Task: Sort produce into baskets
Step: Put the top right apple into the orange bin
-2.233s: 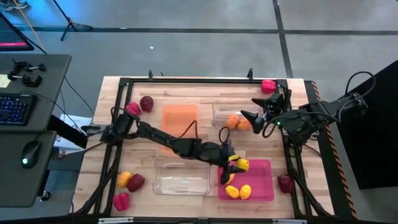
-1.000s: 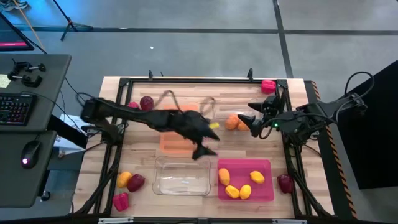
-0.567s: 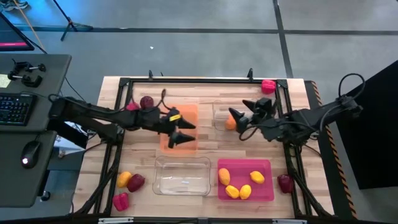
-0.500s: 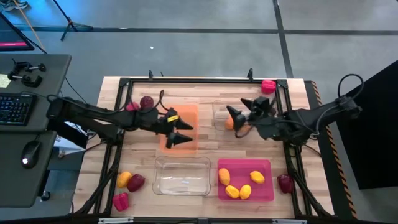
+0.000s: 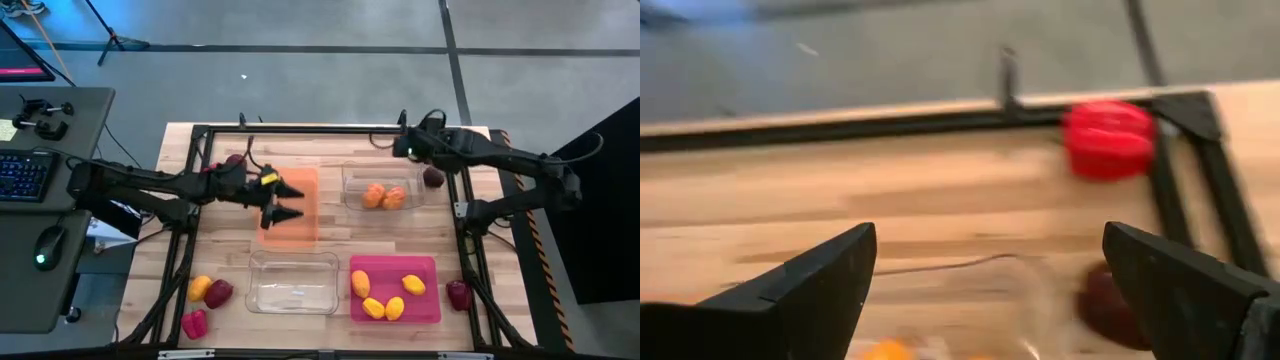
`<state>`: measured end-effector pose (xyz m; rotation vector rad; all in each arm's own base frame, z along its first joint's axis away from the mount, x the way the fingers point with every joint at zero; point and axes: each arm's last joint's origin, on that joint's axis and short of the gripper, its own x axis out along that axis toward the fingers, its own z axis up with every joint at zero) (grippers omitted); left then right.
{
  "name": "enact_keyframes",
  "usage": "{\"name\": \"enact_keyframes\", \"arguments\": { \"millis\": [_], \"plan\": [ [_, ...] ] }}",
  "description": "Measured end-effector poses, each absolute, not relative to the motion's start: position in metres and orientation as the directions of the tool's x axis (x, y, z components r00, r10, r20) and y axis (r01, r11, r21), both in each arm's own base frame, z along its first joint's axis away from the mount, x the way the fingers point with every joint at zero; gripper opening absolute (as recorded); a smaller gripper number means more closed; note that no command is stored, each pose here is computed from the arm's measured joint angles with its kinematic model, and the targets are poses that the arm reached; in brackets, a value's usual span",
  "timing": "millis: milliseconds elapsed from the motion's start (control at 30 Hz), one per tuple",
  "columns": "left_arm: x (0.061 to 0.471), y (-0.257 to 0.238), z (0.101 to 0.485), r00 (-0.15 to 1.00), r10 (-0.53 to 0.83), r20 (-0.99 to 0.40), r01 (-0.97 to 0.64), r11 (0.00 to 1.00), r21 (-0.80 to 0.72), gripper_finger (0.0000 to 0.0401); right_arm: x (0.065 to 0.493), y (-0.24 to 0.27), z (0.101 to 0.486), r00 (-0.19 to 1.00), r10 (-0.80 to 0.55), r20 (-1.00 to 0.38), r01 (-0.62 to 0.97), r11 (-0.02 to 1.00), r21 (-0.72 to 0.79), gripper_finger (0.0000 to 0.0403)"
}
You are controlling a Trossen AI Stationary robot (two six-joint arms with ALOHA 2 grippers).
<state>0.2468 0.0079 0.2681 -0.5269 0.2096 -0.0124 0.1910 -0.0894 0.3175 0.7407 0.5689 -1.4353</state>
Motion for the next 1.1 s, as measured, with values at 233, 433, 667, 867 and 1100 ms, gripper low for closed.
{"name": "enact_keyframes", "arguments": {
  "millis": [233,433,667,867,1100],
  "plan": [
    [0.238,0.059,0.270,0.967,0.164,-0.195,-0.245,0.807,-0.537,0.0346,0.155,-0.151,0.257,0.048,-0.487,-0.872,0.985,-0.123,0.123,0.0379],
    [0.230,0.087,0.276,0.967,0.188,-0.171,-0.254,0.743,-0.619,0.0346,0.134,-0.170,0.230,0.051,-0.466,-0.883,0.942,-0.271,0.197,0.0379],
    [0.223,0.106,0.285,0.965,0.217,-0.146,-0.260,0.745,-0.614,0.0346,0.125,-0.169,0.227,-0.052,-0.464,-0.884,0.918,-0.370,0.140,0.0379],
    [0.207,0.132,0.281,0.967,0.184,-0.174,-0.253,0.744,-0.618,0.0346,0.115,-0.155,0.230,-0.125,-0.413,-0.902,0.887,-0.454,0.085,0.0379],
    [0.189,0.150,0.276,0.973,0.111,-0.203,-0.211,0.785,-0.582,0.0346,0.107,-0.135,0.246,-0.141,-0.474,-0.869,0.751,-0.623,0.218,0.0379]
  ]
}}
